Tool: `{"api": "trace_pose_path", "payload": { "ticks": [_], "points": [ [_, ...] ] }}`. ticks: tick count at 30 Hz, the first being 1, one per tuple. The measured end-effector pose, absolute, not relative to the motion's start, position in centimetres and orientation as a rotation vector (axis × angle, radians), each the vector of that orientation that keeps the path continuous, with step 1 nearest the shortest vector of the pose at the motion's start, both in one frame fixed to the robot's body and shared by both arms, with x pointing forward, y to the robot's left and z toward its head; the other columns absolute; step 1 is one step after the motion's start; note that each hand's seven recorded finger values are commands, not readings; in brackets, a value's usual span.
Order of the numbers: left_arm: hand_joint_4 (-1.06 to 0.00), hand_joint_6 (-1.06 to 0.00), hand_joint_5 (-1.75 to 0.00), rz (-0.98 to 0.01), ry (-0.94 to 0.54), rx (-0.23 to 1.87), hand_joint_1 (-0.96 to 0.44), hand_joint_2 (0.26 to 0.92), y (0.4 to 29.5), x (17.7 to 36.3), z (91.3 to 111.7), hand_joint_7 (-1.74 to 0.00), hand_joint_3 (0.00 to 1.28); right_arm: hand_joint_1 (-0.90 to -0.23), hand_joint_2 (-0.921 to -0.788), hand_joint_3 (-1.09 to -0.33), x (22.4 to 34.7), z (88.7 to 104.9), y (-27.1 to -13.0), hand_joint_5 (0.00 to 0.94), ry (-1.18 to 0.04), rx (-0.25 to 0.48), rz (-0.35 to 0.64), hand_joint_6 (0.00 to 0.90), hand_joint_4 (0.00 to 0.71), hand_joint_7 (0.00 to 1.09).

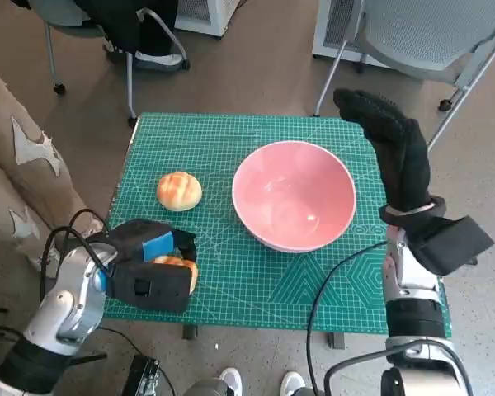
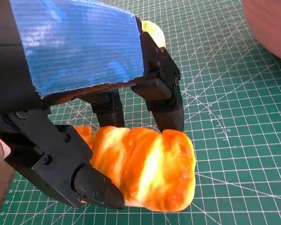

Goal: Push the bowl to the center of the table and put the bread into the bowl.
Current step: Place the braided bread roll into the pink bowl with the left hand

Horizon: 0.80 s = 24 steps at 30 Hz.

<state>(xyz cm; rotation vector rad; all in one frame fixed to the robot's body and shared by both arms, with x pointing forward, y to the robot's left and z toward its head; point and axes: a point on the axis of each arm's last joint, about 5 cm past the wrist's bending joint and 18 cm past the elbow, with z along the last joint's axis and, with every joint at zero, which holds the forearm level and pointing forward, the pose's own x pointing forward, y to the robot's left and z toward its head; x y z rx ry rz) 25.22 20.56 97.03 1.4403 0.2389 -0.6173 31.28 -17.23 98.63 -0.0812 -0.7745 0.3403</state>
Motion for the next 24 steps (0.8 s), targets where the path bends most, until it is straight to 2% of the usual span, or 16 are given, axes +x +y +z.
{"api": "trace_pose_path", "payload": {
  "ticks": [24],
  "points": [
    [-0.75,-0.70,-1.21,-0.591,0.205,1.454,0.00,0.748,20.59,25.34,97.23,-1.05,0.33,-0.670,-0.921,-0.845,31.26,98.71,-17.31,0.001,-0.779,-0.081,0.336,-0.001,0.151,0.44]
  ]
}}
